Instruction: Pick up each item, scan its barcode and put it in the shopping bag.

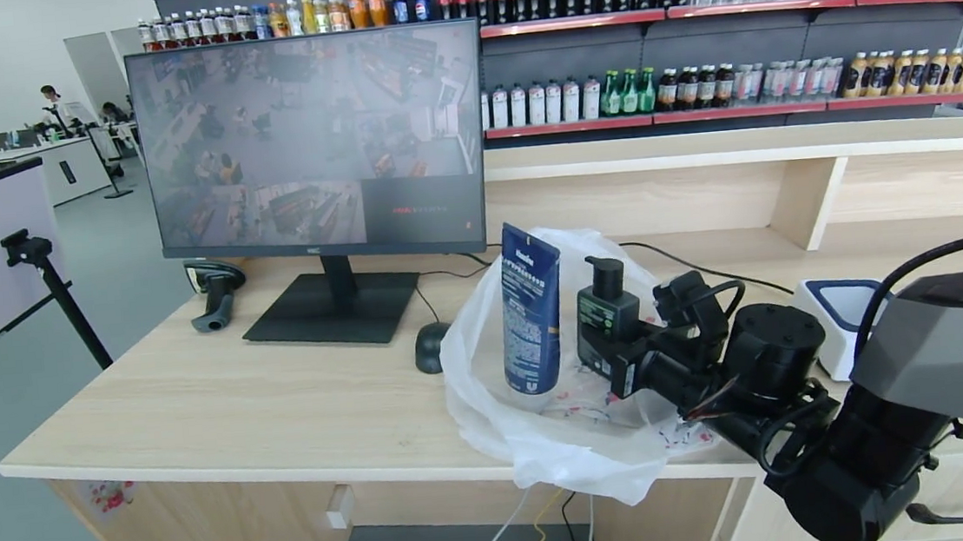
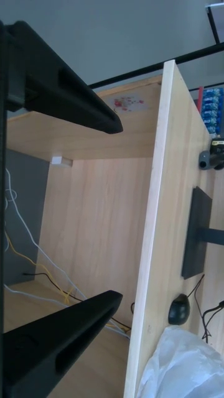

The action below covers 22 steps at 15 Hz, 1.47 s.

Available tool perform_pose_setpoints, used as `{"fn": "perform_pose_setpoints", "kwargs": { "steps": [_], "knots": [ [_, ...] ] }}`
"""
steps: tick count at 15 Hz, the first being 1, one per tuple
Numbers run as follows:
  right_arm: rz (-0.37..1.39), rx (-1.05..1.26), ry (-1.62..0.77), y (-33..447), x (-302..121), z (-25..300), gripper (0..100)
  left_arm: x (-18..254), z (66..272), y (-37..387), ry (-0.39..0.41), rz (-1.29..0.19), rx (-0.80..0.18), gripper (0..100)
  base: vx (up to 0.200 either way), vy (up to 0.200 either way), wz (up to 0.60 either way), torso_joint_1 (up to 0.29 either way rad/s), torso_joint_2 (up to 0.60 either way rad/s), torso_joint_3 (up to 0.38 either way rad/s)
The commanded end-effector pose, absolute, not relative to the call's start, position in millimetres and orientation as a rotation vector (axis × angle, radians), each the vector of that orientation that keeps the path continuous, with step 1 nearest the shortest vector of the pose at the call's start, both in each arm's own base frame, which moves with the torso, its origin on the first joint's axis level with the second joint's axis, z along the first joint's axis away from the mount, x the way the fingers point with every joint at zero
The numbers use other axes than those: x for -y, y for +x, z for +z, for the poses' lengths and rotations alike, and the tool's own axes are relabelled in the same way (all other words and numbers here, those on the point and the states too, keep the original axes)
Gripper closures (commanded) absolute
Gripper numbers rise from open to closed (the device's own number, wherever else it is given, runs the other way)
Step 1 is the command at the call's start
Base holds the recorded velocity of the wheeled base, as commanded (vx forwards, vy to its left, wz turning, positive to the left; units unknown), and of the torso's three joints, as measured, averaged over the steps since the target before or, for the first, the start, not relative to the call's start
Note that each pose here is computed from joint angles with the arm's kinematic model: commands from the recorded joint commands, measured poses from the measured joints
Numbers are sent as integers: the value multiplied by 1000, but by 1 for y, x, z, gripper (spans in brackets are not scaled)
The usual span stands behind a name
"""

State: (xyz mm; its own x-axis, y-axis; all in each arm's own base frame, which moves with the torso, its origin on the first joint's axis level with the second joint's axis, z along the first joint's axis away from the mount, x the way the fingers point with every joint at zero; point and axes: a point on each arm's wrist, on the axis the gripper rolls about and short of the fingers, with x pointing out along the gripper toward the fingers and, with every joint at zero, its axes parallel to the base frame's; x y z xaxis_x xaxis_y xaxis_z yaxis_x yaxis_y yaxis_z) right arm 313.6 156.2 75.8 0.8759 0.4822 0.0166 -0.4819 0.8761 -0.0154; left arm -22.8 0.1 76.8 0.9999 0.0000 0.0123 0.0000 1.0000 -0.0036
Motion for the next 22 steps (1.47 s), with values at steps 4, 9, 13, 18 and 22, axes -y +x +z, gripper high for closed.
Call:
{"fn": "perform_pose_setpoints", "kwargs": {
  "steps": [4,9,13,18,22],
  "knots": [
    [505,-11,-18,313,-156,67,100,0,77,-23,-5,0,14,0,0,0,0,0,0,0],
    [502,-45,-25,308,-152,61,100,0,77,-23,-5,2,14,0,0,0,0,0,0,0],
    [491,-46,-6,308,-148,63,0,0,77,-23,-5,0,14,0,0,0,0,0,0,0],
    [470,-24,-19,290,-131,83,0,0,77,-23,-5,0,14,0,0,0,0,0,0,0],
    [469,40,12,259,-117,116,0,0,77,-23,-5,2,12,0,0,0,0,0,0,0]
  ]
}}
